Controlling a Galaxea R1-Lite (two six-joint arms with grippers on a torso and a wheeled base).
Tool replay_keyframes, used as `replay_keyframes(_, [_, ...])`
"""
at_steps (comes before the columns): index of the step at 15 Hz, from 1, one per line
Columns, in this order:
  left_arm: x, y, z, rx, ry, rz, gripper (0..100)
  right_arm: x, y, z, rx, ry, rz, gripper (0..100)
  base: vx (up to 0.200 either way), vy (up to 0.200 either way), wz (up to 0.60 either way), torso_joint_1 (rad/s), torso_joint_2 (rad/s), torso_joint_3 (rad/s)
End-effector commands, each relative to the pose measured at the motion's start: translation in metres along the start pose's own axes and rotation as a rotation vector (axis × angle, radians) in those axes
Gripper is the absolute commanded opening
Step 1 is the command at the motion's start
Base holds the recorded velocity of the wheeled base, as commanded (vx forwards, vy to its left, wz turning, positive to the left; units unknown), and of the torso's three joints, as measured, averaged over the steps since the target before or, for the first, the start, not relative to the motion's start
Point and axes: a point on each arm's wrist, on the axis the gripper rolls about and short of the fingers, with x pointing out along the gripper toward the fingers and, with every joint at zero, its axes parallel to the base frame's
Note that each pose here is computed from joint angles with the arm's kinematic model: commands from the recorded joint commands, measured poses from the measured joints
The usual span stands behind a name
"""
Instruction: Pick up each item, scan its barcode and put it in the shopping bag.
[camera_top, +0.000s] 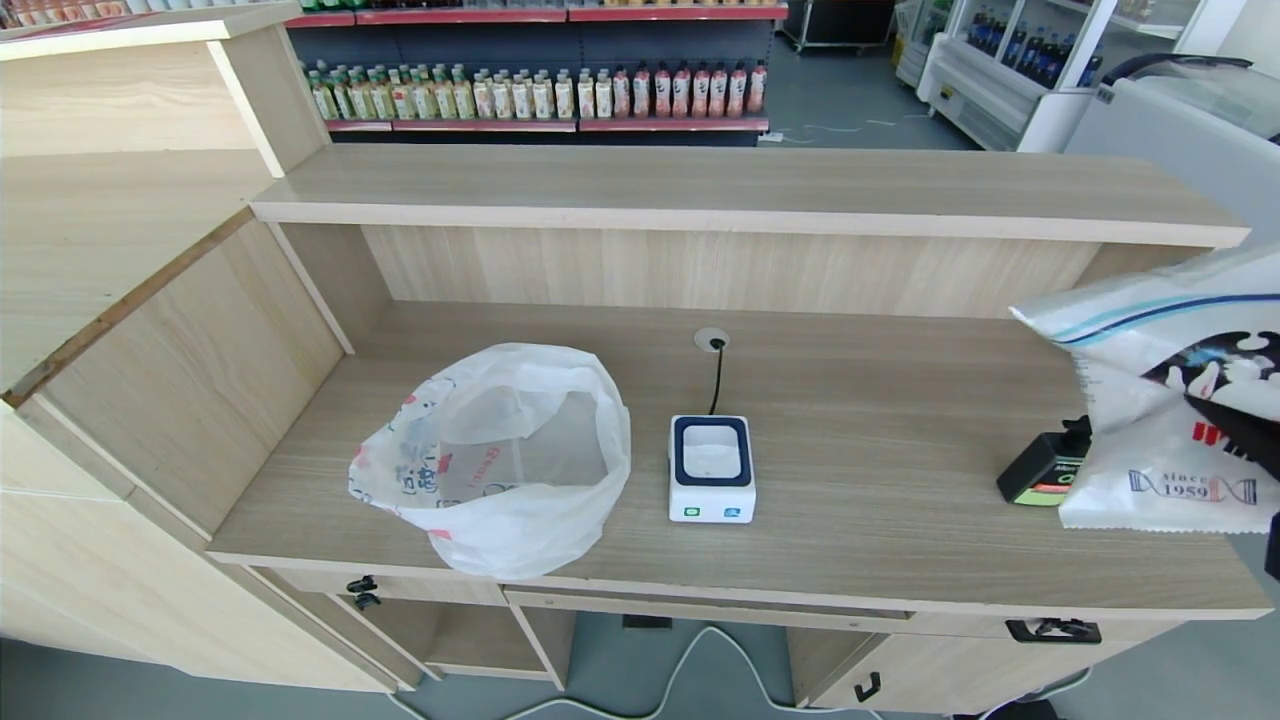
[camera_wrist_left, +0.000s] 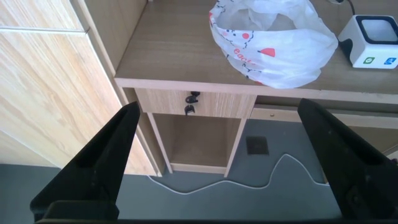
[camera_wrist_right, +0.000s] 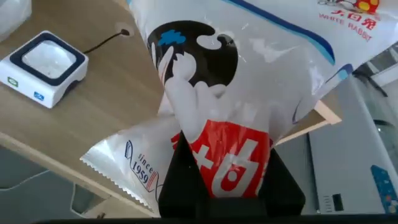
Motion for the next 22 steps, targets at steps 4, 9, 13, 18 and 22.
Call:
replay_keyframes(4, [0.0,0.0,0.0,0.001,0.0,0.0,100,0.012,-0.033,0.017,0.246,0.32,0.01,0,0.0,0.0,0.0,0.0,0.0,0.0])
replay_keyframes(9, [0.0,0.0,0.0,0.0,0.0,0.0,100,0.046,-0.053,0.013,0.414,0.397,0.103,0,0.0,0.0,0.0,0.0,0.0,0.0])
replay_keyframes(13, [0.0,0.0,0.0,0.0,0.0,0.0,100,0.083,-0.066,0.002,0.491,0.385,0.199,0,0.0,0.0,0.0,0.0,0.0,0.0])
replay_keyframes(18, [0.0,0.0,0.0,0.0,0.0,0.0,100,0.103,-0.063,-0.002,0.513,0.289,0.352,0,0.0,0.0,0.24,0.0,0.0,0.001])
replay_keyframes(22, [0.0,0.0,0.0,0.0,0.0,0.0,100,0.106,-0.058,-0.003,0.524,0.252,0.439,0,0.0,0.0,0.6,0.007,0.0,0.002])
